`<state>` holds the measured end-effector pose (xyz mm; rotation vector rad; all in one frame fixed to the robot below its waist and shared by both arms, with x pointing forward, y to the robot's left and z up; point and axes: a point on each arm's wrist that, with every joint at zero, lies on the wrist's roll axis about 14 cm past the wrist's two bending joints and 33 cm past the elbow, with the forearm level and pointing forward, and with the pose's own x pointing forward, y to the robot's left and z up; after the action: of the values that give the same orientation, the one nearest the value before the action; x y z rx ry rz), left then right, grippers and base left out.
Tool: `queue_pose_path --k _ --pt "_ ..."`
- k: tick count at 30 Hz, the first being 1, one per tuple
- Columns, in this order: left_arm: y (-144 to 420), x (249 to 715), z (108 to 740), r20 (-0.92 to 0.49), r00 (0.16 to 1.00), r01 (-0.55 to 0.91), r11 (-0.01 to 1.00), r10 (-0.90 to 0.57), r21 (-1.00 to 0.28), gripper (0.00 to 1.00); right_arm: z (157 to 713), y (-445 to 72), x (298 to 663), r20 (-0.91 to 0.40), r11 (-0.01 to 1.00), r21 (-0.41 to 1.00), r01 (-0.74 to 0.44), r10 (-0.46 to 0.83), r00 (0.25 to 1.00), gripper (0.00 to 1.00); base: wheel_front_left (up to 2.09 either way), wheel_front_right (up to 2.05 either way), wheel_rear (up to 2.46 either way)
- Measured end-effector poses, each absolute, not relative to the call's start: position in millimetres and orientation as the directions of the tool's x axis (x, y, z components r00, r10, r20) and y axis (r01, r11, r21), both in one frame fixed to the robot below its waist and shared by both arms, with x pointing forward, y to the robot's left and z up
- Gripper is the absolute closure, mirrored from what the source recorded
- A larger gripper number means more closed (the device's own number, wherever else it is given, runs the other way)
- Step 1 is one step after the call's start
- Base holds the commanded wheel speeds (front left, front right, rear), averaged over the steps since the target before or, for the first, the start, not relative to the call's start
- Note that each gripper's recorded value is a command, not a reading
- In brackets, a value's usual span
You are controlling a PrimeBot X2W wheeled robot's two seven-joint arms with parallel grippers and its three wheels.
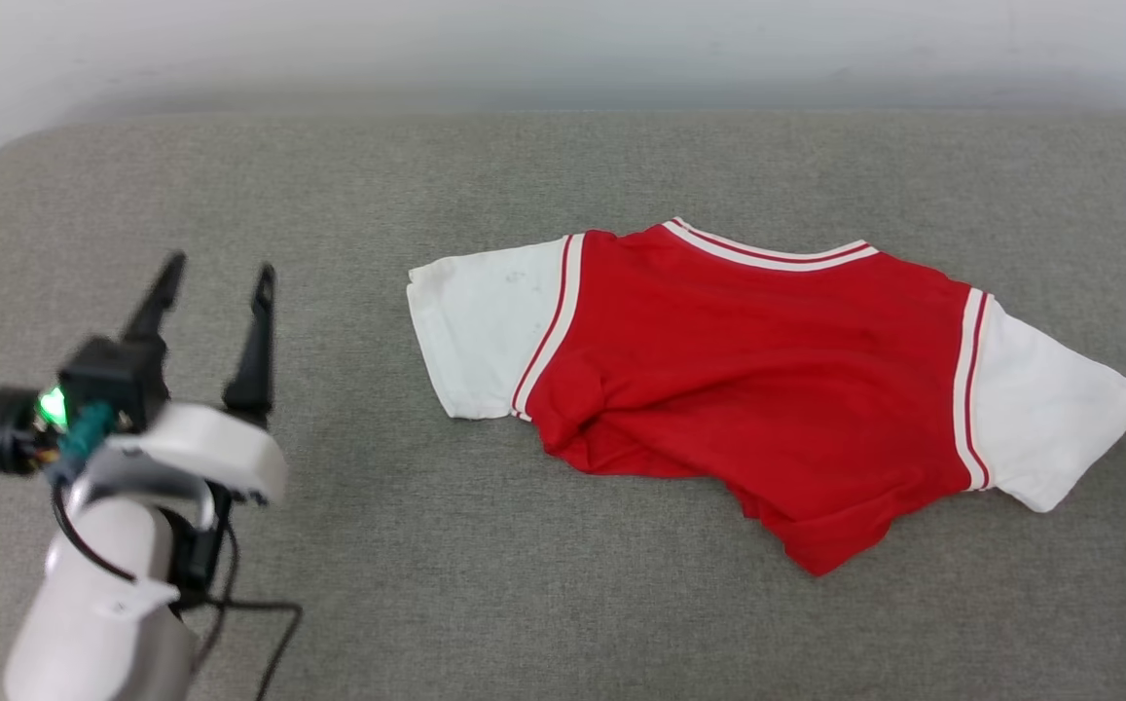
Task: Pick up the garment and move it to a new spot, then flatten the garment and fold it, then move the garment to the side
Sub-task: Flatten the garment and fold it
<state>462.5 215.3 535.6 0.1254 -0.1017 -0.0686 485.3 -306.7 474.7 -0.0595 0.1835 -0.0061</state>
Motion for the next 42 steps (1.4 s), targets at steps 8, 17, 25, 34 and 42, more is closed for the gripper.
queue_pose_path --k 8,17,25,34,42 --pt "205.1 514.1 578.0 0.055 0.983 0.166 0.970 -0.178 0.180 0.00 501.0 -276.5 468.7 0.001 0.999 -0.031 -0.010 0.010 1.000 0.00 0.00 0.00 0.00" --pt "183.1 551.9 539.4 -0.299 0.921 0.303 0.942 -0.250 0.146 0.00 504.1 -239.4 439.9 0.032 1.000 -0.021 -0.009 0.010 0.999 0.00 0.00 0.00 0.00" --pt "170.3 559.8 473.0 -0.633 0.726 0.393 0.918 -0.270 0.060 0.00 496.4 -221.3 438.0 -0.020 1.000 0.005 -0.026 0.026 0.999 0.00 0.00 0.00 0.00" --pt "147.8 562.1 413.3 -0.817 0.506 0.474 0.880 -0.275 -0.003 0.00 470.4 -226.2 444.4 -0.096 1.000 0.001 -0.018 0.018 0.995 0.00 0.00 0.00 0.00" --pt "147.3 554.9 371.5 -0.898 0.382 0.529 0.848 -0.218 0.020 0.00 453.1 -235.0 444.3 -0.135 1.000 -0.005 0.000 0.000 0.991 0.00 0.00 0.00 0.00"
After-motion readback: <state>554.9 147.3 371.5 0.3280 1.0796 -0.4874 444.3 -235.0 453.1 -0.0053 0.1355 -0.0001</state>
